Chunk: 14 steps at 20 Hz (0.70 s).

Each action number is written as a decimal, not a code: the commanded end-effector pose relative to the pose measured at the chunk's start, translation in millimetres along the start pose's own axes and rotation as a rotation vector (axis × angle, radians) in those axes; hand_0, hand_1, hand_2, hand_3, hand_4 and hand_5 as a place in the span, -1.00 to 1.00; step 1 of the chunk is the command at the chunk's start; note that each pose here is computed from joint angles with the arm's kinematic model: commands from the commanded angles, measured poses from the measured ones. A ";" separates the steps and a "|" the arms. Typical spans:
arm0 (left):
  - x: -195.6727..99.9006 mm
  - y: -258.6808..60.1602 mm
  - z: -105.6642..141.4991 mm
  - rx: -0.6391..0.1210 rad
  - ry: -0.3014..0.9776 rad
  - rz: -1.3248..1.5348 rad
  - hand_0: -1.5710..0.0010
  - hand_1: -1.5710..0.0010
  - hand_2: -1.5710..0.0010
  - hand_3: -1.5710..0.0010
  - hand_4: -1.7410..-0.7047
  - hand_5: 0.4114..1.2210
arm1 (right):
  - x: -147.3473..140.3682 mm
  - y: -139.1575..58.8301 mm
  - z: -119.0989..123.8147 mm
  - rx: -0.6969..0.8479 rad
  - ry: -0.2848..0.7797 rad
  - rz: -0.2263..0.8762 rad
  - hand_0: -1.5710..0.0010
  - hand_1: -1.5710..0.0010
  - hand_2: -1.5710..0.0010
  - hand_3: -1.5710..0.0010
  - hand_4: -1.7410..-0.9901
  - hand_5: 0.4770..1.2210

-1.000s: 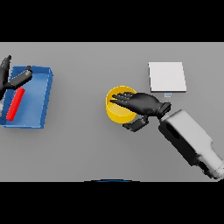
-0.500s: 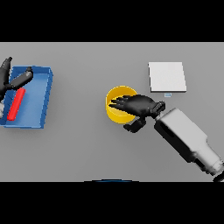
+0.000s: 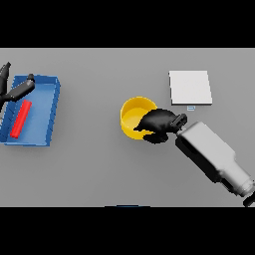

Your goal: Pick up the red beaker and tilt it to pour out 1 green nut into yellow bowl. Pick up the yellow bowl and place it on the metallic measuring scale.

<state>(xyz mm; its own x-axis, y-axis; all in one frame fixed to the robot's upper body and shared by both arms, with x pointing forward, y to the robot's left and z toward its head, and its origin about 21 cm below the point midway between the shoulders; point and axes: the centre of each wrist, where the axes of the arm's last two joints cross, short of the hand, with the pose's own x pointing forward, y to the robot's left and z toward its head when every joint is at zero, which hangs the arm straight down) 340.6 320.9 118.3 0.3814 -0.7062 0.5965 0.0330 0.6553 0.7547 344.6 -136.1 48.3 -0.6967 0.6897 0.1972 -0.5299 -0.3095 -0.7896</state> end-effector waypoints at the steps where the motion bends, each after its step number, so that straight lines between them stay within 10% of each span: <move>1: 2.2 -2.7 -1.8 -0.004 0.002 -0.002 1.00 1.00 1.00 1.00 0.82 -0.22 | -0.8 0.6 0.6 0.002 -0.002 -0.004 -0.56 -0.53 -0.51 -0.19 -0.70 0.77; 14: 2.3 0.4 1.9 0.009 0.002 -0.005 1.00 1.00 1.00 1.00 0.82 -0.24 | 4.7 -37.4 38.7 -0.068 0.009 0.011 -0.98 -0.97 -0.92 -0.75 -0.97 0.99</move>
<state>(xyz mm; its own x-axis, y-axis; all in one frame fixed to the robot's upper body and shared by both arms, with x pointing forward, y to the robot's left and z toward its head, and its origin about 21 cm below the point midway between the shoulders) 339.7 319.2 120.6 0.3831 -0.7089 0.5922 0.0263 0.6493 0.7601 342.5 -146.7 101.6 -0.6992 0.6905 0.1851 -0.4872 -0.2708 -0.8302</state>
